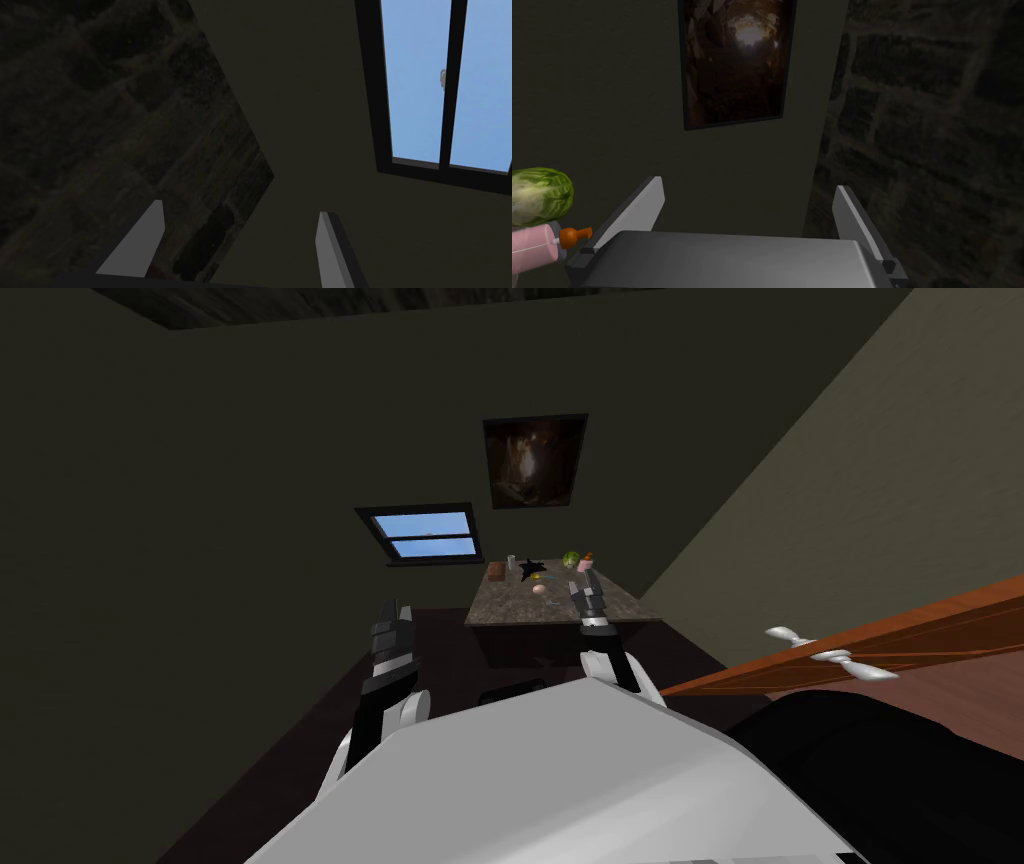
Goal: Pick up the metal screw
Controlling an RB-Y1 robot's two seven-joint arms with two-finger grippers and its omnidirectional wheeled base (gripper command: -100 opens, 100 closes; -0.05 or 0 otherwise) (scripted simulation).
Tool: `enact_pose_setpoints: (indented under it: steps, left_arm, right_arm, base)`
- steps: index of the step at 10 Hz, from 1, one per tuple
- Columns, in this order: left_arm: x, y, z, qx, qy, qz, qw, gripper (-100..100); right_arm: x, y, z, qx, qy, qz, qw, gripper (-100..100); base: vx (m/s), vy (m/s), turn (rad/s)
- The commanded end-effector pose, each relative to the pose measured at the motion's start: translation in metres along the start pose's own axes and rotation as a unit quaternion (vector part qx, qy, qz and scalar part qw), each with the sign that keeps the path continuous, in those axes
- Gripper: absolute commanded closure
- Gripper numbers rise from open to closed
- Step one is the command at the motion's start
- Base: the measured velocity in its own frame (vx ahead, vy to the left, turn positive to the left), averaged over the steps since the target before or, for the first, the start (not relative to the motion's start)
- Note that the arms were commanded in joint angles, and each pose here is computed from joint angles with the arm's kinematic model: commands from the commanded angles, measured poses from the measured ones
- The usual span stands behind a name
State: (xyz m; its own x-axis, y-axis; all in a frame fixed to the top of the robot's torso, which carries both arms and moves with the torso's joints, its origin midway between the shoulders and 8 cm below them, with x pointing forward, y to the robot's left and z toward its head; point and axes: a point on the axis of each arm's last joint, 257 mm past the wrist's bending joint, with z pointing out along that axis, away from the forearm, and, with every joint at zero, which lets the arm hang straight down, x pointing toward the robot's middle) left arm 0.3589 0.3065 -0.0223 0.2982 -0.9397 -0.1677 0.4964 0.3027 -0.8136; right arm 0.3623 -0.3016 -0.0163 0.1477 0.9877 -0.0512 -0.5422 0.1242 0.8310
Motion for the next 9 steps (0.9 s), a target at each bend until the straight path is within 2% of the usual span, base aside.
enact_pose_setpoints:
  steps: [1,5,7,8,9]
  left_arm:
    - [0.0,0.0,0.0,0.0,0.0,0.0,1.0,0]
    - [0.0,0.0,0.0,0.0,0.0,0.0,1.0,0]
    - [0.0,0.0,0.0,0.0,0.0,0.0,1.0,0]
    - [0.0,0.0,0.0,0.0,0.0,0.0,1.0,0]
    - [0.0,0.0,0.0,0.0,0.0,0.0,1.0,0]
  right_arm:
    - [0.0,-0.004,0.0,0.004,0.012,-0.014,0.9998,-100]
    - [-0.005,-0.028,-0.005,0.027,0.054,-0.082,0.9948,-100]
    - [-0.012,-0.046,-0.009,0.043,0.076,-0.126,0.9881,-100]
    - [-0.011,-0.045,-0.009,0.043,0.08,-0.129,0.9875,-100]
    - [-0.016,-0.055,-0.011,0.051,0.095,-0.155,0.9821,-100]
  base:
    - [-0.007,-0.002,0.042]
    - [-0.028,-0.017,0.089]
    - [-0.028,-0.033,0.124]
    - [-0.016,-0.029,0.044]
    - [-0.011,-0.021,0.095]
